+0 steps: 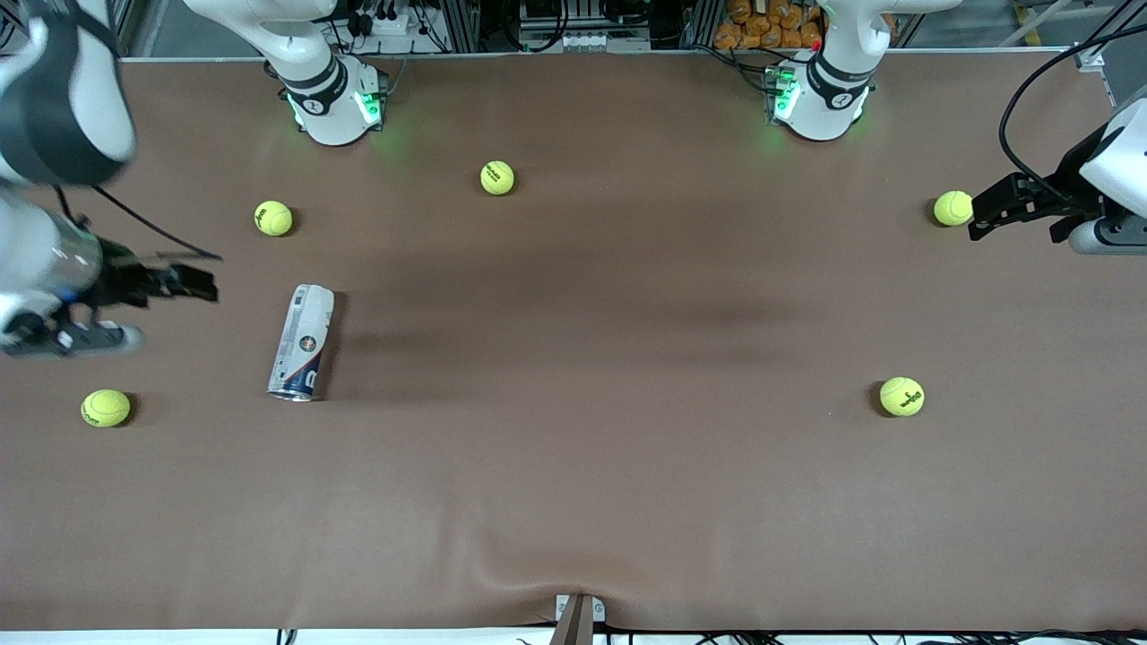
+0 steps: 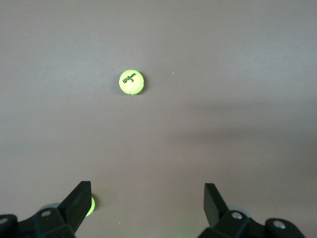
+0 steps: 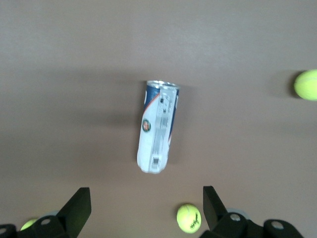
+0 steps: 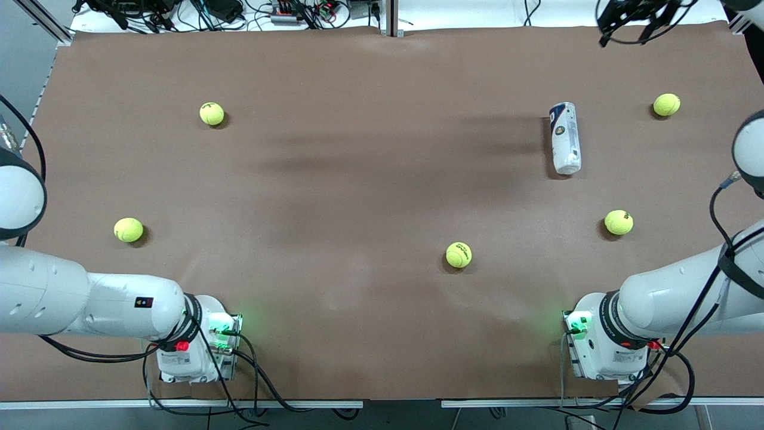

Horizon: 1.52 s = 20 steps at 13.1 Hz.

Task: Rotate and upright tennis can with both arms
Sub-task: 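Reach the right gripper down to the lying tennis can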

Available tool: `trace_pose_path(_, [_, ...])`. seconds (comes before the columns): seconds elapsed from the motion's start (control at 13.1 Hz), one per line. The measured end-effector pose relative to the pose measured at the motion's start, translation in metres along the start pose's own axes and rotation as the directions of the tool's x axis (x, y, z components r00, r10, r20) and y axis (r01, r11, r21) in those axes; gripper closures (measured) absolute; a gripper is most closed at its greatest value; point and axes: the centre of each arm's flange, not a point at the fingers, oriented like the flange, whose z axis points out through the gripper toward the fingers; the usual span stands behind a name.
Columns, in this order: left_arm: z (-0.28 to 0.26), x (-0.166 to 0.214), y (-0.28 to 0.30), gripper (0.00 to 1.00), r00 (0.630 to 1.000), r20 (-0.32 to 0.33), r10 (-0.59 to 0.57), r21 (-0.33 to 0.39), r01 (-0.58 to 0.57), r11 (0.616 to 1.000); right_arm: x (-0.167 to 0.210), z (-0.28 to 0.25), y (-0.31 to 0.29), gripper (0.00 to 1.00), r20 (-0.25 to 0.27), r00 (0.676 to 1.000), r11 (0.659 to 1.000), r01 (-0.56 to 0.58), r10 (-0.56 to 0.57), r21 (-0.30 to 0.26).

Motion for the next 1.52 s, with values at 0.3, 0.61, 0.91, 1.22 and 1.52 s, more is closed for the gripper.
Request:
trace_pose_path(0.3, [0.001, 0.001, 0.000, 0.00, 1.000, 0.001, -0.001, 0.000, 0.001, 1.000, 0.041, 0.111, -0.025, 0.00, 0.049, 0.998, 0.999, -0.040, 0.041, -0.004])
trace_pose_path(0.61, [0.003, 0.002, 0.000, 0.00, 1.000, 0.006, -0.001, 0.000, 0.001, 1.000, 0.032, 0.182, -0.038, 0.00, 0.059, 0.995, 0.996, -0.085, 0.086, -0.016])
trace_pose_path(0.91, [0.004, 0.002, -0.001, 0.00, 1.000, 0.008, -0.002, 0.000, 0.002, 1.000, 0.019, 0.222, -0.024, 0.00, 0.057, 0.994, 0.995, -0.092, 0.094, -0.038])
trace_pose_path(1.22, [0.004, 0.002, -0.001, 0.00, 1.000, 0.008, -0.002, 0.000, 0.002, 1.000, 0.014, 0.228, -0.008, 0.00, 0.068, 0.991, 0.993, -0.107, 0.111, -0.054])
trace_pose_path(1.52, [0.004, 0.002, -0.001, 0.00, 1.000, 0.009, -0.002, 0.000, 0.002, 1.000, 0.003, 0.239, -0.005, 0.00, 0.091, 0.989, 0.992, -0.110, 0.115, -0.058])
